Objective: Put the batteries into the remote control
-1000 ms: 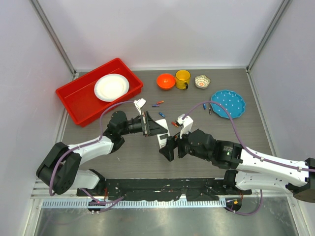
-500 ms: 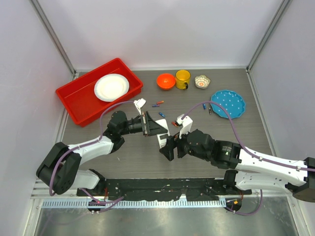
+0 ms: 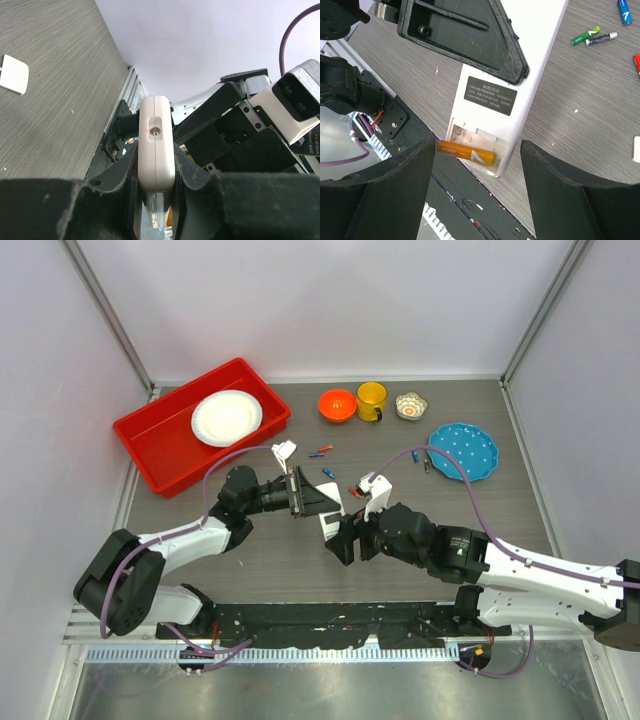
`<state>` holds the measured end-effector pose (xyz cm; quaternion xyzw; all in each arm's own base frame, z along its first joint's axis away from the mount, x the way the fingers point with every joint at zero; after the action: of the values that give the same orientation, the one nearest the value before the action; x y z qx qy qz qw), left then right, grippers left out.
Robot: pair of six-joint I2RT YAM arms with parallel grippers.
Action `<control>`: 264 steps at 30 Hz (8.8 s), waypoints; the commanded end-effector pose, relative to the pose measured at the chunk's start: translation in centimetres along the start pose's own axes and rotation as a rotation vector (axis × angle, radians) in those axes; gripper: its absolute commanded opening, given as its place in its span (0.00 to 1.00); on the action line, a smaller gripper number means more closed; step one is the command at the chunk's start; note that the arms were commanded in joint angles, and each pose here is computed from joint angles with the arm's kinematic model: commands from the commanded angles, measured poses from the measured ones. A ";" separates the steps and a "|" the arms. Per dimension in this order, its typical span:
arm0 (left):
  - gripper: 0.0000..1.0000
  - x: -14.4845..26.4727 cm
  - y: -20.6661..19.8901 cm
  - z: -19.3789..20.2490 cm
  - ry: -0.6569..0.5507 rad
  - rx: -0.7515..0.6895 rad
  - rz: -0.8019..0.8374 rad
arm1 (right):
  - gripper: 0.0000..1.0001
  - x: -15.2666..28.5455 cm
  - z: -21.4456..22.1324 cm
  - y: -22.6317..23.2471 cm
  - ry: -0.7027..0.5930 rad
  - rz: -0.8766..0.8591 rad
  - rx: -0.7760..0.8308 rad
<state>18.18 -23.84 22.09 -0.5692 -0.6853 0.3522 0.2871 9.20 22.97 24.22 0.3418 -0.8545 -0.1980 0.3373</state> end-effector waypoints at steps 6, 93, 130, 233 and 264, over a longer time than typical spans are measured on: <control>0.00 0.2 -1.5 -0.7 -0.037 -0.058 0.055 | 0.72 -0.5 -0.4 0.0 -0.027 0.014 -0.014; 0.00 -0.1 -1.2 -1.3 -0.030 -0.060 0.020 | 0.65 -1.1 -0.4 -0.9 0.010 0.085 -0.033; 0.00 -0.4 -0.1 -0.9 -0.015 -0.035 -0.001 | 0.89 0.2 -2.5 1.8 -0.035 -0.063 -0.069; 0.00 -0.2 -1.6 -1.9 -0.061 -0.056 0.036 | 0.29 -1.8 0.3 -2.9 0.003 0.080 -0.113; 0.00 0.0 -0.6 -1.3 -0.142 -0.039 0.096 | 0.82 1.2 -2.4 -2.1 -0.266 -0.118 -0.280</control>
<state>18.96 -23.88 21.46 -0.5529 -0.6949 0.3643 0.2805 11.11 20.08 26.49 0.3130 -0.8559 -0.3163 0.2636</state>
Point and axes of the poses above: each gripper's point midway between its finger pads, its own x axis back along the fingers, its own y axis along the line the jaws close on, z = x × y, the point moved 8 cm from there along x, back along the fingers, and after that the axes turned 15 degrees about -x, right-handed, at the moved point
